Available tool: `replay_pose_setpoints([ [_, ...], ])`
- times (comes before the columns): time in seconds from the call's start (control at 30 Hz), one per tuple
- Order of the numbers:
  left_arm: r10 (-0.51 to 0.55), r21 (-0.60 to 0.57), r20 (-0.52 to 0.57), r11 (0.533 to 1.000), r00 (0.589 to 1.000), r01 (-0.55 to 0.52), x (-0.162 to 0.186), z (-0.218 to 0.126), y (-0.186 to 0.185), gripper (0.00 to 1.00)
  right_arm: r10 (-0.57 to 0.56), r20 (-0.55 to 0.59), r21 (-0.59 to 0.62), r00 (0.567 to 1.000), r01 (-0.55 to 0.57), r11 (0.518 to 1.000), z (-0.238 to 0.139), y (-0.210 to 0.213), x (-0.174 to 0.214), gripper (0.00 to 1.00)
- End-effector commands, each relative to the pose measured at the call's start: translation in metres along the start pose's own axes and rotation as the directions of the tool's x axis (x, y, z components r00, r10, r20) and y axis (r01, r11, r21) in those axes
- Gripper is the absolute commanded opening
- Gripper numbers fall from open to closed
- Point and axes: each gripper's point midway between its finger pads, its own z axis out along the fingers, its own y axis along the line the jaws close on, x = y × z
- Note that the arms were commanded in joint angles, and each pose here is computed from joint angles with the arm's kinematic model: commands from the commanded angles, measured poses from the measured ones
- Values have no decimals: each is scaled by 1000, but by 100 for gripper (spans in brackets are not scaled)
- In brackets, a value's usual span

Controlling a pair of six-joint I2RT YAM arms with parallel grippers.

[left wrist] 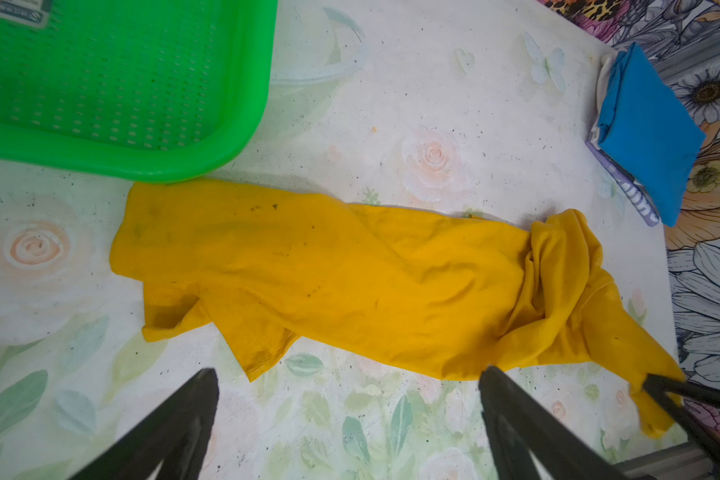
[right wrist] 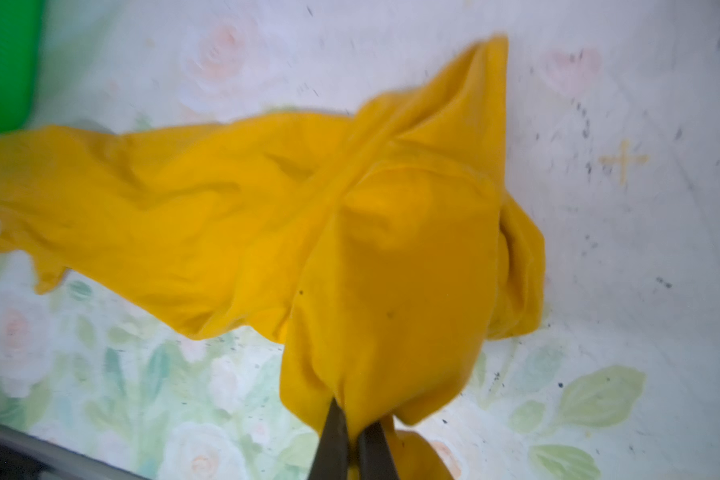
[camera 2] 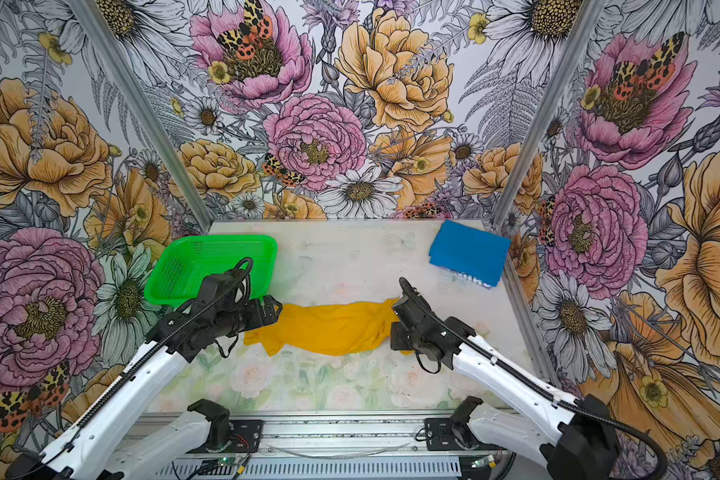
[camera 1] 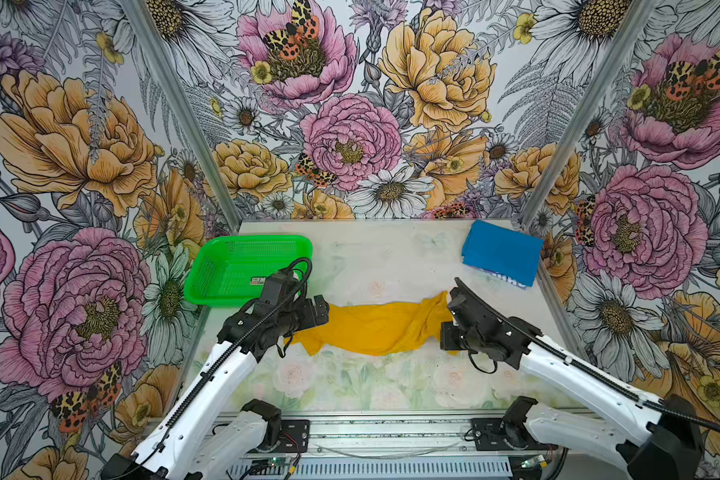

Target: Fold and stack the t-shirts

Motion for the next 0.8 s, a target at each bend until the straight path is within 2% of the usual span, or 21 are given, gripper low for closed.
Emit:
replay_pose_setpoints([
  [0.0, 49, 64, 3, 997, 999, -50, -8, -5, -15, 99, -98, 184, -52, 978, 109, 993, -74, 18, -50, 0],
  [0.1, 68, 104, -25, 992, 997, -65, -5, -4, -23, 99, -96, 352, -1, 931, 103, 995, -134, 16, -95, 0],
  [0.17, 76, 121, -41, 990, 996, -71, 0, -3, -26, 99, -79, 400, 67, 913, 57, 996, -154, 4, -115, 0],
  [0.23, 72, 128, -57, 990, 996, -64, 7, -2, -27, 99, -50, 404, 139, 913, -7, 990, -162, -10, -130, 0],
  [0.33, 68, 137, -87, 989, 994, -55, 23, 2, -29, 99, -16, 357, 216, 934, -66, 974, -149, -27, -138, 0],
  [0.47, 124, 174, -130, 980, 984, -100, 53, 9, -49, 97, 20, 269, 291, 963, -101, 951, -113, -47, -135, 0],
  [0.67, 149, 271, -231, 959, 961, -84, 113, 45, -87, 91, 86, 198, 433, 976, -166, 886, -80, -91, -117, 0],
  [0.77, 187, 305, -227, 946, 956, -113, 134, 59, -110, 88, 108, 189, 461, 976, -185, 868, -75, -104, -109, 0],
])
